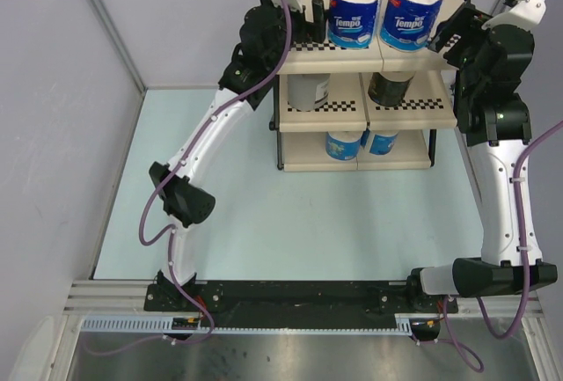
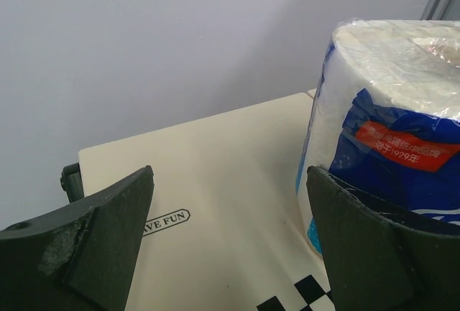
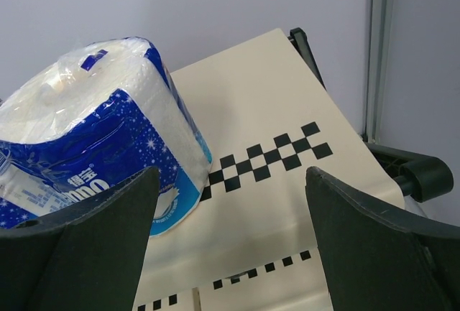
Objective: Place and organize the paper towels onto the shelf
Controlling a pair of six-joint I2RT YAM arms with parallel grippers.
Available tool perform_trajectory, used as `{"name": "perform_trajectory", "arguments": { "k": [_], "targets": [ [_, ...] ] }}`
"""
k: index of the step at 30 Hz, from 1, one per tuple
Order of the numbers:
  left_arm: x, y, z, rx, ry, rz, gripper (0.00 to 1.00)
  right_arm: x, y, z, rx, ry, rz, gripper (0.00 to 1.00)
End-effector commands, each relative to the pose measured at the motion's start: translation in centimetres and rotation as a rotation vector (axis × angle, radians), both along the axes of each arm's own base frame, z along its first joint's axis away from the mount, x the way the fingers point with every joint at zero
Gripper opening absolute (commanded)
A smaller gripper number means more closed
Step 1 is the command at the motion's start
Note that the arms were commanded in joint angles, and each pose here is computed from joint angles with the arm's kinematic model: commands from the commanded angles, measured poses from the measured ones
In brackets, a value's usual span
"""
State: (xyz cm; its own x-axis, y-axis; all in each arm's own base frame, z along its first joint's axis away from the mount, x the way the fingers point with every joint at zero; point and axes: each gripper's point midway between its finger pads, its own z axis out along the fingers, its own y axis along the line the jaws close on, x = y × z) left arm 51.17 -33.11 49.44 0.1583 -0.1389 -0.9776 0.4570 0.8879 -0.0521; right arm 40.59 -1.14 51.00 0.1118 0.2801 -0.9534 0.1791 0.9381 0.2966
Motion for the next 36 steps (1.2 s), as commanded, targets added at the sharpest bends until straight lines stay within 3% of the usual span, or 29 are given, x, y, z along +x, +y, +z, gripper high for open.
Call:
{"name": "perform_trajectory", "arguments": {
  "k": [1,20,27,31,36],
  "targets": [
    [-1.6,0.4,3.6,-0.033,-0.080,-0.009,0.93,0.1,0.4,1.8,0.021,-0.064,0.030,0.87],
    [-3.0,-1.0,3.4,-0.001,-0.086,-0.071,0.95,1.4,0.3,0.9,0.020,-0.037,0.046,0.88],
    [-4.0,1.6,5.2,0.001,-0.098,0.013,1.00,0.1,-0.5,1.8,0.003,-0.064,0.018,0.88],
    [-6.4,4.2,8.8,-0.047,-0.144,0.045,1.00,-1.4,-0.7,3.1,-0.025,-0.097,0.012,0.88],
    [-9.0,6.4,10.1,-0.073,-0.140,0.056,1.00,-3.3,-0.5,4.1,-0.047,-0.113,0.028,0.88]
  ]
}}
